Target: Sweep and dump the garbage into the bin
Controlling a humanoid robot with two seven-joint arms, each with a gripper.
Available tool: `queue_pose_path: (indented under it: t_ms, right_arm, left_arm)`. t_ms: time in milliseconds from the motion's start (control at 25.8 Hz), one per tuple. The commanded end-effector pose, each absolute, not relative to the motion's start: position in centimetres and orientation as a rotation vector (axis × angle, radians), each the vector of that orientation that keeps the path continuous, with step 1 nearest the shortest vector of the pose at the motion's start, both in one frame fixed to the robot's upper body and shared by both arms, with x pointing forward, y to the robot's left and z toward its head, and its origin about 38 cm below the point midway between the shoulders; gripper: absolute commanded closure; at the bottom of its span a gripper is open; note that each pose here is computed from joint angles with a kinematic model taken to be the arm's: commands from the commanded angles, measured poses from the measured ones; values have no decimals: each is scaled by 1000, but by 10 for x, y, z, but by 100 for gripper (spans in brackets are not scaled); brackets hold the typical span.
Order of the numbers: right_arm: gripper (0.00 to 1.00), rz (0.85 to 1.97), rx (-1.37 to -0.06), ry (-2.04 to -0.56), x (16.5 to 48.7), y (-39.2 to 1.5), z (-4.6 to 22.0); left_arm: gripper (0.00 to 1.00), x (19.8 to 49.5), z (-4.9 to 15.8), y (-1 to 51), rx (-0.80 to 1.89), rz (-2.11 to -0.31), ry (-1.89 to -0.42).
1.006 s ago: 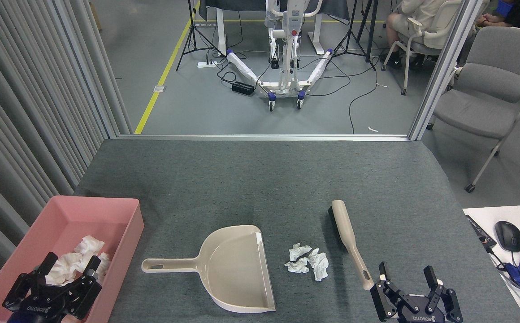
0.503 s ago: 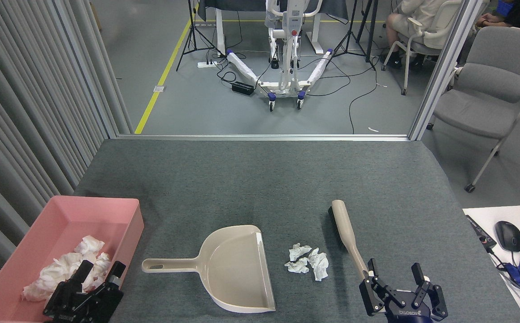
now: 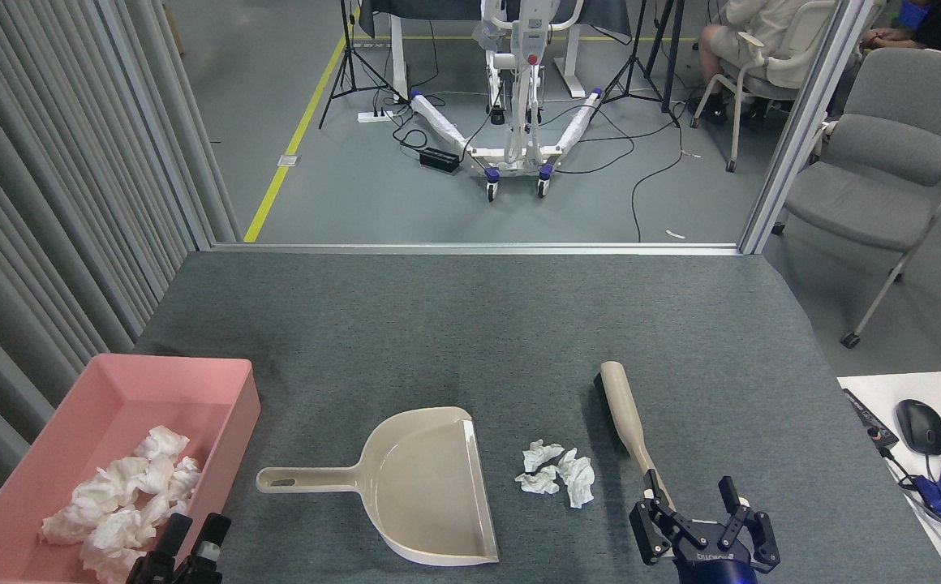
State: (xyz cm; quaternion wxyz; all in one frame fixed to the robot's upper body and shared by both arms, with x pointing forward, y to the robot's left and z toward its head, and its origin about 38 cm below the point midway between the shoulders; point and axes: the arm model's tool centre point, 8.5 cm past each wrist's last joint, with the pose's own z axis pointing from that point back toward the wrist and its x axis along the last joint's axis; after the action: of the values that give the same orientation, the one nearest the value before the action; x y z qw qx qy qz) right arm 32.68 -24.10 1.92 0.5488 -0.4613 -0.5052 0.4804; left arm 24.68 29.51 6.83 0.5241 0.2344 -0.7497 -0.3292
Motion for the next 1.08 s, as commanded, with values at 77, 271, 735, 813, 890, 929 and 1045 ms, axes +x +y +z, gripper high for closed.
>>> queue_pose_path:
  t_ms: [77,271,735,813,890,929,1045]
  right_arm:
    - [2,1176,-1049,-1176,333,-232,0]
    - [2,1189,-1011,-1169,334,-219,-10]
    - [2,1201,-985,-1147,339,-213,-21]
    - [3,1199,-989,-1148,339,-214,-23]
    - [4,1196,-991,-1150,339,-215,-23]
    - [4,1195,-993,-1152,340,-215,-22]
    - [6,1199,-984,-1137,338,-217,-27]
  left_arm:
    - [4,248,69,265,492,-663,-1881]
    - [5,263,67,229,430,-598,-1867]
    - [3,278,44,206,407,-582,-1705]
    - [4,284,38,204,400,-575,-1691]
    - [4,286,28,204,395,-555,-1666]
    - [4,287,23,203,378,-531,-1654]
    - [2,294,11,205,332,-486,-1626]
